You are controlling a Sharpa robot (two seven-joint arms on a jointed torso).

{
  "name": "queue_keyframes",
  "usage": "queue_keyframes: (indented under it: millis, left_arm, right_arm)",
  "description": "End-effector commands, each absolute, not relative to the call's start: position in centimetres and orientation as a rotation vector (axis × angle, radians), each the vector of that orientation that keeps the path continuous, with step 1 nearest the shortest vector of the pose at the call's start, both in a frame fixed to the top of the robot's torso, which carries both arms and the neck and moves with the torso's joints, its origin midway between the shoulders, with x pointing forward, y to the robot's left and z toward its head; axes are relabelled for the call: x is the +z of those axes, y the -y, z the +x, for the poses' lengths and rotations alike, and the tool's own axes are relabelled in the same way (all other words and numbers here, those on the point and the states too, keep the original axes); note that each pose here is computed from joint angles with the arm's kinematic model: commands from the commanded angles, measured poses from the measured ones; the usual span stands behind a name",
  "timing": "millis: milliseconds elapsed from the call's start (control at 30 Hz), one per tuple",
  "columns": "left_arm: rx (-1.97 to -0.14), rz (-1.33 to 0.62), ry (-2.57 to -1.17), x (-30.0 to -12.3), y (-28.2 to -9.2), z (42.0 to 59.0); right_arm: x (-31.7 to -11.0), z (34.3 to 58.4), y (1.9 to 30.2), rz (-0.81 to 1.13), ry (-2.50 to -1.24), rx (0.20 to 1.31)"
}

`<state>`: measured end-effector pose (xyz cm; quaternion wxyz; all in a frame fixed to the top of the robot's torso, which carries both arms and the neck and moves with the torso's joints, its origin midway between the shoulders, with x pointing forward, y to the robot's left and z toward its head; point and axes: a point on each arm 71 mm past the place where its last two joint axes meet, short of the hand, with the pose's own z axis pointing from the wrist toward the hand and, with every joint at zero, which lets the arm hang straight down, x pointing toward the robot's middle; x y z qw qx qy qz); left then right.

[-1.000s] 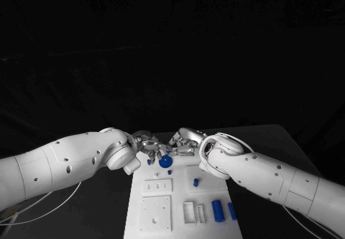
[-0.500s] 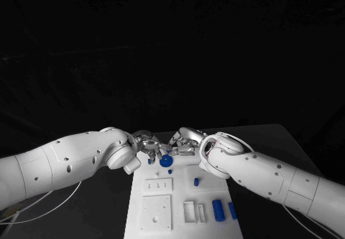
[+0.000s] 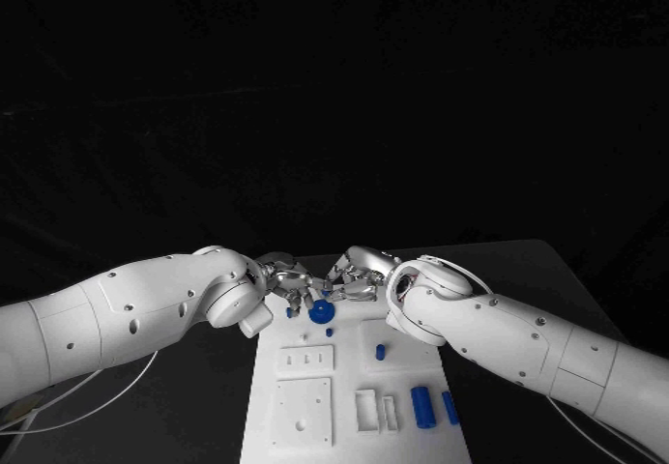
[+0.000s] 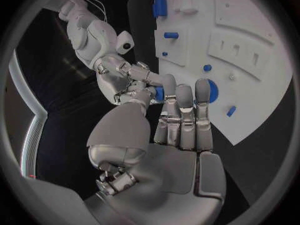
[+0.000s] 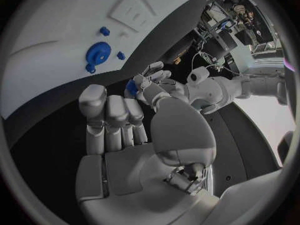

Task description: Assemble the parts on the task board

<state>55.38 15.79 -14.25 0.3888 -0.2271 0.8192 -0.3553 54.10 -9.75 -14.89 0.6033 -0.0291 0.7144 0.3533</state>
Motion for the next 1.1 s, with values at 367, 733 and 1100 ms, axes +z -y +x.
queue_keyframes:
  millis: [367,733,1100]
  left_arm:
    - [-0.891,-0.548,-2.104,-14.4,-15.8,55.3]
    - [-0.816,-0.476,-2.104,-14.7,-16.4,55.3]
    - [-0.639,-0.427,-2.130,-15.4,-17.9,55.1]
  right_arm:
    - [-14.9,54.4,10.5,-0.045,-1.635,0.825]
    - [-15.0,54.4,13.8,0.019,-1.597,0.848]
    - [-14.5,55.0,19.7,0.140,-1.520,0.824]
